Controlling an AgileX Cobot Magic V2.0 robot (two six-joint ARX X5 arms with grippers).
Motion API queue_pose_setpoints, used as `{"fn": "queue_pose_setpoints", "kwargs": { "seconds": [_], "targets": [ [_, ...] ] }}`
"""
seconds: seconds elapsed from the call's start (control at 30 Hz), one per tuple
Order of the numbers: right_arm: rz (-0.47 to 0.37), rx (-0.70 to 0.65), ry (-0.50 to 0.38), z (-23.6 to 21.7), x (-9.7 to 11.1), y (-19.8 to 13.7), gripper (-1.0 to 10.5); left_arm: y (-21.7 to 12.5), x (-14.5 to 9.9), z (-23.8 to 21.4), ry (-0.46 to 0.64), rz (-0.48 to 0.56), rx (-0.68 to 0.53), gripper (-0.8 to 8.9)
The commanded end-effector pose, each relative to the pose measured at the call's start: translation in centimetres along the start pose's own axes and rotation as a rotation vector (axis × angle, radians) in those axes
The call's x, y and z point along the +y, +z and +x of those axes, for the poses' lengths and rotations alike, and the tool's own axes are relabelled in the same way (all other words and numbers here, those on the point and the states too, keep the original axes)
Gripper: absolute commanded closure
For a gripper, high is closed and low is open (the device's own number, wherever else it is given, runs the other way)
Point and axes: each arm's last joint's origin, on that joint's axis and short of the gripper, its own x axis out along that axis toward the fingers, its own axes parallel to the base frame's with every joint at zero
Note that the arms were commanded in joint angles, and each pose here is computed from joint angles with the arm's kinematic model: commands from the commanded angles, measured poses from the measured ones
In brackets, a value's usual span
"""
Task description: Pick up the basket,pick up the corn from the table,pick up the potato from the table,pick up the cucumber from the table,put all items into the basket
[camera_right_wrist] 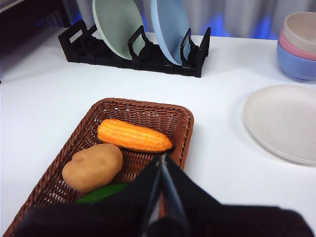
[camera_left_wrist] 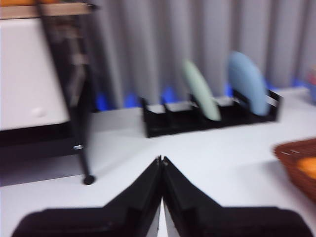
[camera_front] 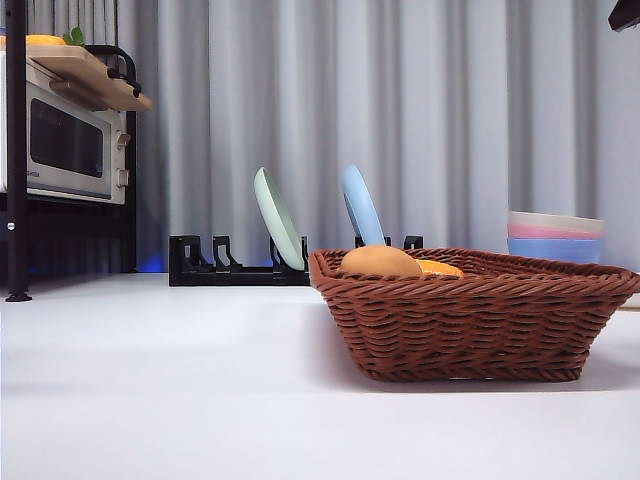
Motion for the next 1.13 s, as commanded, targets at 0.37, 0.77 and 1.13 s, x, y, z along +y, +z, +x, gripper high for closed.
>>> {"fn": "queue_pose_setpoints", "kwargs": {
  "seconds": [0.37,0.77,1.13],
  "targets": [
    [0.010,0.000,0.001,0.1,0.0,-0.1,9.4,-11.7,2.1,0.7,0.124,-0.062,0.110,8.15],
    [0.010,0.000,0.001,0.1,0.0,-0.1,9.4,-12.0,2.2,0.7,0.130,-0.073,0.126,8.15],
    [0.010,0.000,0.001,0.1,0.0,-0.1,9.4,-12.0,2.1,0.7,0.130,-0.073,0.126,8.15]
  ]
}}
